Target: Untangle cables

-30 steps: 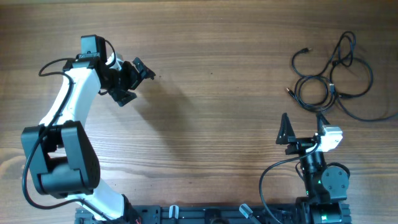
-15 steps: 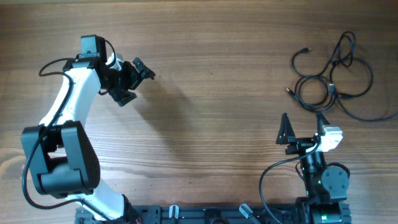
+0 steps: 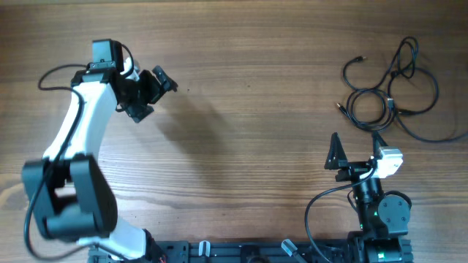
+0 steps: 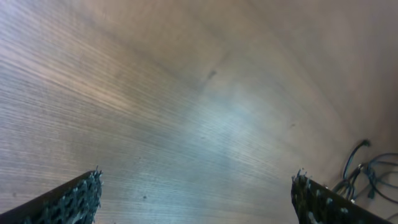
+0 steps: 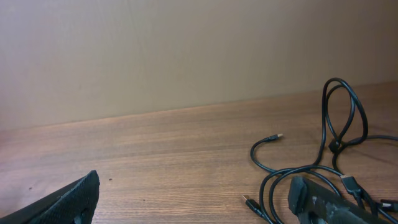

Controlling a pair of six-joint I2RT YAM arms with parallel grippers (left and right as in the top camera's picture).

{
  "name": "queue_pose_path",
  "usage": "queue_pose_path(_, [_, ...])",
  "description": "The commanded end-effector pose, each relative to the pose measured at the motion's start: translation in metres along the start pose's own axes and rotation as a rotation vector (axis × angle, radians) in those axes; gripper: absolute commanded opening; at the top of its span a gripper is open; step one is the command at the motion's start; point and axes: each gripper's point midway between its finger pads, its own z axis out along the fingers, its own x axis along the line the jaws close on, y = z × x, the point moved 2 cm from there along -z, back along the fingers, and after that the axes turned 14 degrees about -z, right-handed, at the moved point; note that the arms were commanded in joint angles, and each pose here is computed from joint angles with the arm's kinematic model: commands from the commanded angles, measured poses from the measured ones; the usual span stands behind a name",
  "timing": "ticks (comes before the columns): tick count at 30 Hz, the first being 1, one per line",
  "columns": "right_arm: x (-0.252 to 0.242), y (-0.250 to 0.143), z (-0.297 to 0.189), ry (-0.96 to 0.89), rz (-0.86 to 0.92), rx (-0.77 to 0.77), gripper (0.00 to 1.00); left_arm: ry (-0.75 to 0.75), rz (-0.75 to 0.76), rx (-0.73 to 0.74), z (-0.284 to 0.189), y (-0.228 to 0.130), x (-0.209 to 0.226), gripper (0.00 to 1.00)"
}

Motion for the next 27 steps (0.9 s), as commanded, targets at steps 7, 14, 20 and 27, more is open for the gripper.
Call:
queue_pose_path(7, [0.003, 0.003, -0.001, 0.017, 0.013, -0.015, 1.0, -0.142, 0.4, -0.453, -0.064, -0.044, 0.011, 1.0])
queue_pose_path(14, [0.003, 0.003, -0.001, 0.017, 0.013, -0.015, 1.0, -0.444, 0.432, -0.696, -0.043, -0.067, 0.053, 1.0])
queue_pose_path(20, [0.003, 0.003, -0.001, 0.017, 0.013, -0.015, 1.0, -0.431, 0.441, -0.694, -0.024, -0.089, 0.096, 1.0])
queue_pose_path(27, [0.003, 0.003, -0.001, 0.017, 0.013, -0.015, 1.0, -0.348, 0.437, -0.701, -0.03, -0.099, 0.119, 1.0])
